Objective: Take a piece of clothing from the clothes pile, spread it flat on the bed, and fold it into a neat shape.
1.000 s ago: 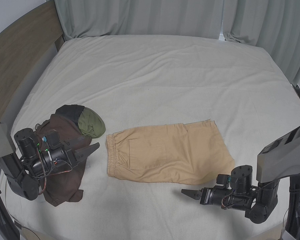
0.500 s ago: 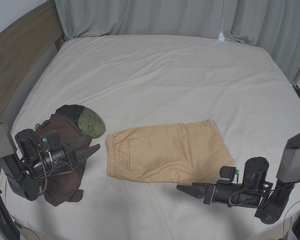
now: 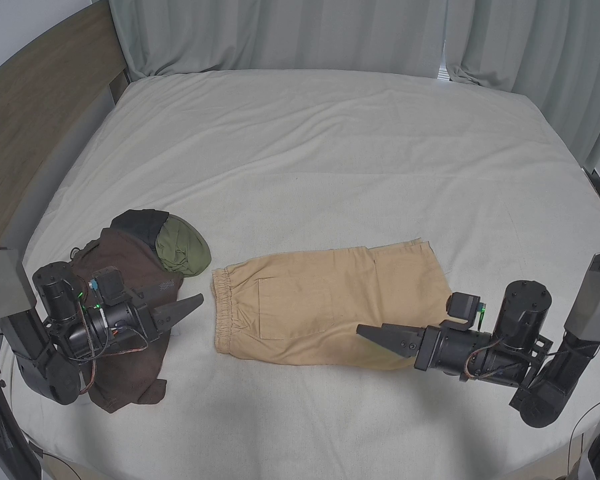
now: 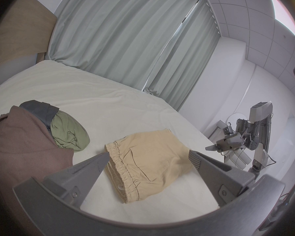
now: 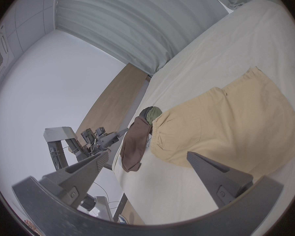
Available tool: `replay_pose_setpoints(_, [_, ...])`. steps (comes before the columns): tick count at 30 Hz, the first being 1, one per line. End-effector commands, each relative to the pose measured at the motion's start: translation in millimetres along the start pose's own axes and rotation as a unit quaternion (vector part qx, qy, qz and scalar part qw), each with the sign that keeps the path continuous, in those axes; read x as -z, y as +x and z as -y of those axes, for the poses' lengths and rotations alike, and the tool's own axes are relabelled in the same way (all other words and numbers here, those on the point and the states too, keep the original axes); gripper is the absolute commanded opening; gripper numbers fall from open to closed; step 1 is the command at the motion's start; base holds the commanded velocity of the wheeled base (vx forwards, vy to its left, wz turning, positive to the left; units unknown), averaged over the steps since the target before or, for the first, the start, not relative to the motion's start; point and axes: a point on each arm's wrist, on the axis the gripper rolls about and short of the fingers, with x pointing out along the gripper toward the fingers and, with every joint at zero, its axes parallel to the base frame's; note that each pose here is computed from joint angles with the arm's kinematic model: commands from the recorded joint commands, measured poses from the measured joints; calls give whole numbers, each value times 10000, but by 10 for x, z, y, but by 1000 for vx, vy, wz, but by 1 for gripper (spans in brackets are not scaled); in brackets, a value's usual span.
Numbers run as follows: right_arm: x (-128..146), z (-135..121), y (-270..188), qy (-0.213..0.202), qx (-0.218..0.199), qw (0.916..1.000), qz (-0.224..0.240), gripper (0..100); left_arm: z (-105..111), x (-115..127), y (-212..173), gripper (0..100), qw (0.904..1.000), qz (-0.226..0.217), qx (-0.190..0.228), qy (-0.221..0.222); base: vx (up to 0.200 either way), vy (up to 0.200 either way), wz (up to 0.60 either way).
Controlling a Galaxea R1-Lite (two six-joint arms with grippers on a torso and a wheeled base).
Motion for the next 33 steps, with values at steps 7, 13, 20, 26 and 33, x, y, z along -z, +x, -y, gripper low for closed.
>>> replay_pose_setpoints(7, [-167, 165, -118, 39, -23, 9999, 122, 100, -19, 200, 77, 100, 9987, -311, 48, -394, 0, 0, 0])
replay_pose_setpoints(13, [-198, 139, -150, 8, -35, 9998, 190, 100, -84, 346, 125, 100, 9950, -509, 12, -853, 0, 0, 0])
replay_pose_setpoints(20, [-197, 123, -165, -4, -45, 9998, 191, 100, -116, 402, 164, 100, 9873, -573, -15, -1479, 0, 0, 0])
replay_pose_setpoints(26, [-202, 125, -165, -7, -61, 9998, 187, 100, -198, 531, 227, 100, 9843, -702, -74, -1618, 0, 0, 0])
replay_pose_setpoints(33, [-209, 102, -164, -30, -104, 9998, 195, 100, -285, 669, 360, 100, 9825, -800, -76, -1678, 0, 0, 0])
